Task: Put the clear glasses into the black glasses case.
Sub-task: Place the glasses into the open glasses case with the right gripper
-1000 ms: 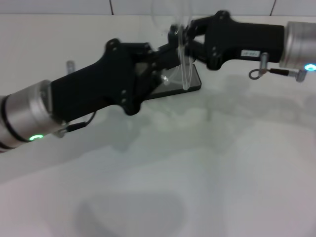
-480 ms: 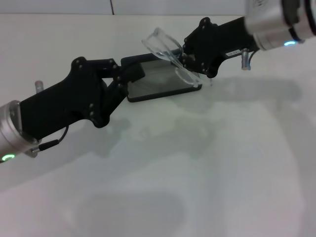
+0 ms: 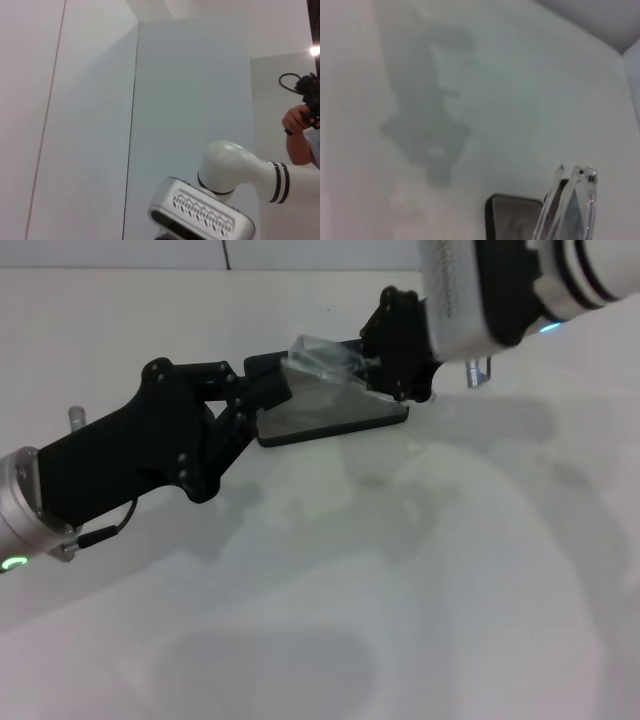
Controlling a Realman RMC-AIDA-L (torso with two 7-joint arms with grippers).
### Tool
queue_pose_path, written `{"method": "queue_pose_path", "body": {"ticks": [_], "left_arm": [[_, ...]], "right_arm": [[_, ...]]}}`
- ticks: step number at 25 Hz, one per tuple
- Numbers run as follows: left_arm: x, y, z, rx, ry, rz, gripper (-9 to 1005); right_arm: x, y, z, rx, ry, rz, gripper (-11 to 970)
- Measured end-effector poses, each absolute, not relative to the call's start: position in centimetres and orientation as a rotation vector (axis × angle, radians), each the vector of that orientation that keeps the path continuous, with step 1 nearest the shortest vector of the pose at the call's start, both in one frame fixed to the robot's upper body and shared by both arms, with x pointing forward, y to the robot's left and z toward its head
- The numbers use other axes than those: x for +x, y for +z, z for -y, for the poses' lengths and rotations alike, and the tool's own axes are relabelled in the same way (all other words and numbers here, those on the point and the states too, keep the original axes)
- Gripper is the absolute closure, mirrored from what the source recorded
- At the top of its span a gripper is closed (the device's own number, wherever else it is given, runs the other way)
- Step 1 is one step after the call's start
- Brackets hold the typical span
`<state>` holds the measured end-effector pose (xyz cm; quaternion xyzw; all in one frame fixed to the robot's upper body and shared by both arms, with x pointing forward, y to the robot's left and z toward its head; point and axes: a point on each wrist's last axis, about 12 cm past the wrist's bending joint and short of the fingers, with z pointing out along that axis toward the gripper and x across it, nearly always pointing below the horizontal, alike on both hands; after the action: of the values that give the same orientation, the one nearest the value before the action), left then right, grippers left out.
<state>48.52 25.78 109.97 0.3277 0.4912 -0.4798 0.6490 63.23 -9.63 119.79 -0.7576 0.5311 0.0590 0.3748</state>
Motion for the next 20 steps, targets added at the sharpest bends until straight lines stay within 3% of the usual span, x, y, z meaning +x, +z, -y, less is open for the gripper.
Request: {"method": "queue_pose_path", "body": {"ticks": [6, 12, 20], "left_arm": [[48.6, 110.1, -26.4, 0.778, -1.081, -1.129, 948], [48.2, 110.4, -27.9, 0.913, -1.078, -1.205, 948], [48.6, 110.9, -29.4, 1.065, -1.044, -1.433, 948]], "right_arm": [[62.7, 118.1, 8.0, -2.055, -0.049, -1.255, 821], [62.8, 117.3, 8.5, -2.038, -0.058, -1.28, 819], [63.2, 116.9, 8.7, -1.985, -0.071, -1.321, 817]]}}
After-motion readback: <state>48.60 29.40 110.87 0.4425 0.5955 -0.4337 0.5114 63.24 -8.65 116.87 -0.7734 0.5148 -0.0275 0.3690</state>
